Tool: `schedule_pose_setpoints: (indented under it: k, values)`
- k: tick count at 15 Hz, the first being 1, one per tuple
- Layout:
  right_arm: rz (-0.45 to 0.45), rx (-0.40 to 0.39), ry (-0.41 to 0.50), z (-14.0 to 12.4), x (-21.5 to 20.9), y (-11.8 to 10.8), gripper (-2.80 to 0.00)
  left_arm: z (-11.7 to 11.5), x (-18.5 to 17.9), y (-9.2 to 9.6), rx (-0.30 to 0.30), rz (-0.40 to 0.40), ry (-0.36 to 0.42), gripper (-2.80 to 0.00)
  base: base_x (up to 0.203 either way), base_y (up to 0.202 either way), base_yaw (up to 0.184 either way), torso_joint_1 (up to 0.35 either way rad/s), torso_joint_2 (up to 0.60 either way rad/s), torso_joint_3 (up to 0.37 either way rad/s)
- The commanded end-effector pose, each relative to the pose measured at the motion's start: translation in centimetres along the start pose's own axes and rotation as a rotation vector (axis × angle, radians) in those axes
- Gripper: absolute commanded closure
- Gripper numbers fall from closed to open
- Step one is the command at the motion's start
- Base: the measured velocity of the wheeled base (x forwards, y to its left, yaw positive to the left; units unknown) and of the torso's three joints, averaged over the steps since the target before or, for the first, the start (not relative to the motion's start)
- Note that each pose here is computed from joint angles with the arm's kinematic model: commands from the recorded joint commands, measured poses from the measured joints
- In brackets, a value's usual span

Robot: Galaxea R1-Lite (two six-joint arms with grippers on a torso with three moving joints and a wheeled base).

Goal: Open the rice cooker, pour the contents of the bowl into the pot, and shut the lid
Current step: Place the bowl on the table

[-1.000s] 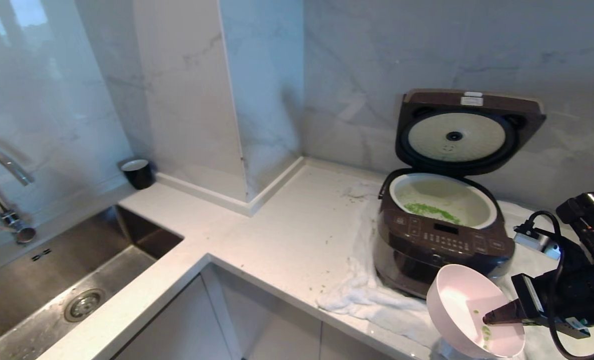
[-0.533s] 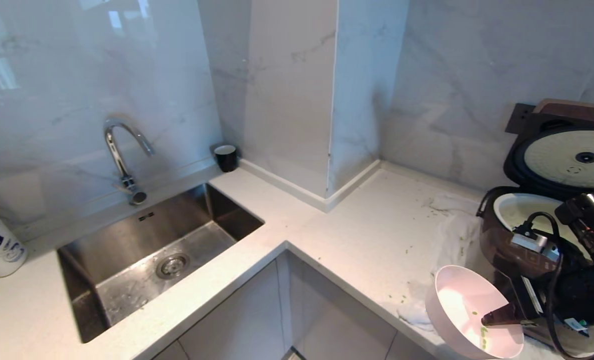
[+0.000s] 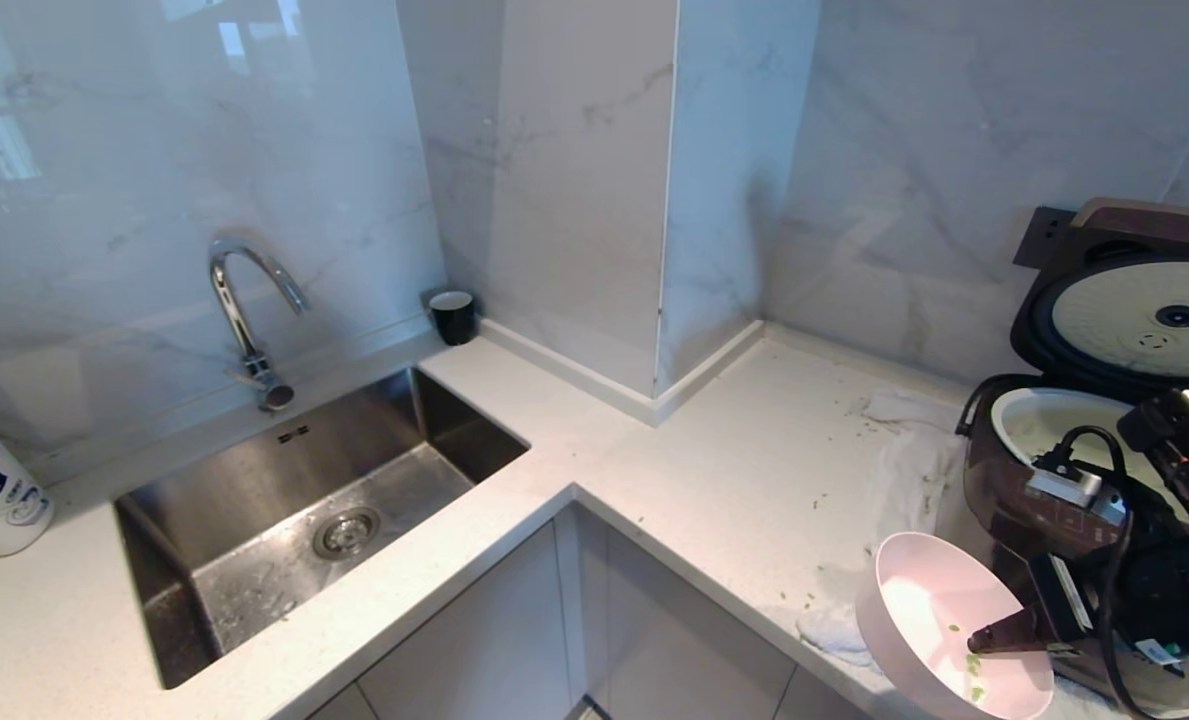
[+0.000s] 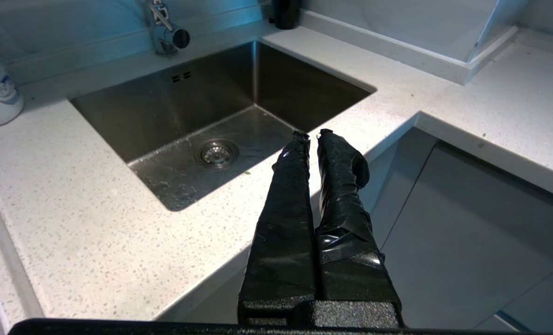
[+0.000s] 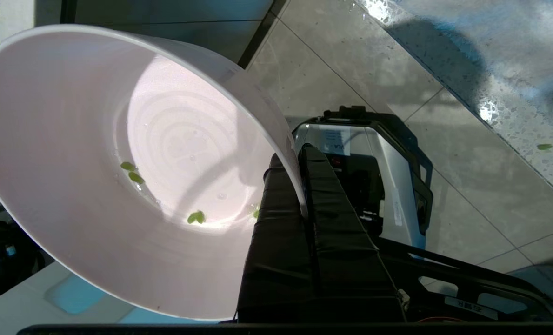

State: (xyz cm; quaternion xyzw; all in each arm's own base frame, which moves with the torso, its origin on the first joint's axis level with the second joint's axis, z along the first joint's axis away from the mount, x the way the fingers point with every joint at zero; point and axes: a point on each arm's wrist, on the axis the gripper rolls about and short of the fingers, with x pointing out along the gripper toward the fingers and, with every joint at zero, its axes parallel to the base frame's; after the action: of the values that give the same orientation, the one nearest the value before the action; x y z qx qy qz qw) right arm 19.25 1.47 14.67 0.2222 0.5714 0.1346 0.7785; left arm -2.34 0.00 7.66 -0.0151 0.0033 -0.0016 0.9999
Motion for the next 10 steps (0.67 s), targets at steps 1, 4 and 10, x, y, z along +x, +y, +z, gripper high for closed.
schedule_pose_setpoints:
  k: [1,4,10]
  values:
    - [0.003,0.001,0.002,-0.06,-0.02,0.01,0.0,0.0,0.01,0.0,0.0,0.0,0.001,0.0,0.0,0.0,0.0,0.0,0.0,0.0]
    - [0.006,-0.004,-0.007,-0.16,-0.24,0.13,0.0,-0.01,0.01,0.01,0.0,0.0,0.003,0.0,0.0,0.0,0.0,0.0,0.0,0.0]
    - [0.009,-0.011,-0.02,-0.4,-0.57,0.24,0.0,0.0,0.01,0.01,0.0,0.0,0.001,0.0,0.0,0.0,0.0,0.0,0.0,0.0]
